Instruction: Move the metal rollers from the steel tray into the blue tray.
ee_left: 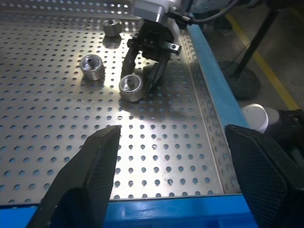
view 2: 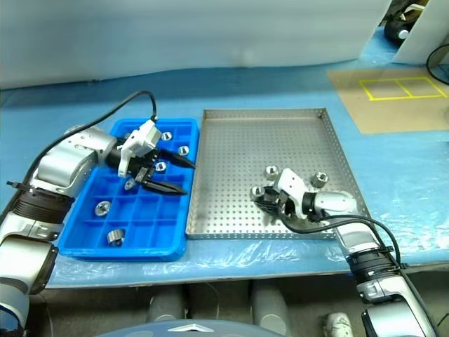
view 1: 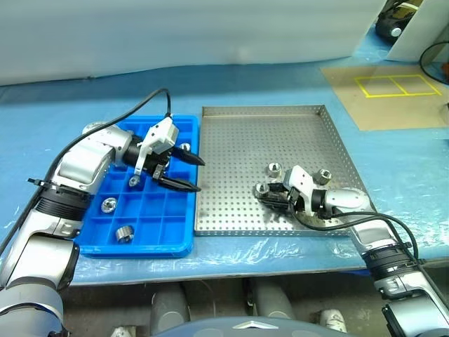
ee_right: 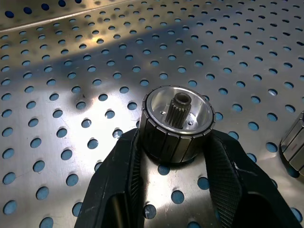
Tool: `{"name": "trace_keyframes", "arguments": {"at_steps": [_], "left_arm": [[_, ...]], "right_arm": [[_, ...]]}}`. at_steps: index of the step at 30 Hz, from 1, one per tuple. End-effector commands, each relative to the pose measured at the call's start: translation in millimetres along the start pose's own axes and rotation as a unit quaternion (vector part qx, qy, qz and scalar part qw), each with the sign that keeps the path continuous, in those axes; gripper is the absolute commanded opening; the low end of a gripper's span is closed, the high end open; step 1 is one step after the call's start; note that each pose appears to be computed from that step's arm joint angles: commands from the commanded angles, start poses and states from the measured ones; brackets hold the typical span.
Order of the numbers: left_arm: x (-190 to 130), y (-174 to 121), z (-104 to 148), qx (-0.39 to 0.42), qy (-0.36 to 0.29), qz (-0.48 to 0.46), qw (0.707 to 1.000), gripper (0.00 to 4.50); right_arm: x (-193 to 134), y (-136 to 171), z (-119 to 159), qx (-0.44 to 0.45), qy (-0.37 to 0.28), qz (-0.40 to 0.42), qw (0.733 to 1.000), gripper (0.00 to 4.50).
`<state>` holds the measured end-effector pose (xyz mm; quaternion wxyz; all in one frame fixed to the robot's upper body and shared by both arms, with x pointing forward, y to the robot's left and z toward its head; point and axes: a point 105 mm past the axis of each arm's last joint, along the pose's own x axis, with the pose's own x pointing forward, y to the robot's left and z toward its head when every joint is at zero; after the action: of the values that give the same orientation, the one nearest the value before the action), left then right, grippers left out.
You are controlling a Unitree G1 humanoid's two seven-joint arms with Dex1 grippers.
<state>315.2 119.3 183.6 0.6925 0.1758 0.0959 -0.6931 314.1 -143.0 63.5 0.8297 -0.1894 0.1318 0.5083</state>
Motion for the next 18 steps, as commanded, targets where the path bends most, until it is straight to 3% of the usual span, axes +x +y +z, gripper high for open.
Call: {"name": "trace_keyframes", "arguments": {"at_steps": [1,4,10,15,18], "left_arm": [[-25.1,27.0,20.1,0.038,-0.013,0.091,0.995,3.7],[-53.7,40.4,28.0,0.022,-0.022,0.147,0.989,3.7],[-92.6,43.2,35.4,-0.002,-0.042,0.204,0.978,3.7],[-107.5,23.8,36.3,-0.027,-0.054,0.201,0.978,3.7],[-109.4,3.0,23.8,-0.043,-0.033,0.2,0.978,3.7]], "right_arm": [[5.2,-4.9,32.7,-0.031,-0.04,0.001,0.999,1.58],[11.4,-5.6,68.8,-0.069,-0.082,0.01,0.994,1.58],[34.2,5.1,114.9,-0.111,-0.134,0.058,0.983,1.58],[56.8,16.6,137.4,-0.122,-0.161,0.106,0.974,1.58],[78.8,32.0,151.7,-0.131,-0.18,0.148,0.964,1.58]]}}
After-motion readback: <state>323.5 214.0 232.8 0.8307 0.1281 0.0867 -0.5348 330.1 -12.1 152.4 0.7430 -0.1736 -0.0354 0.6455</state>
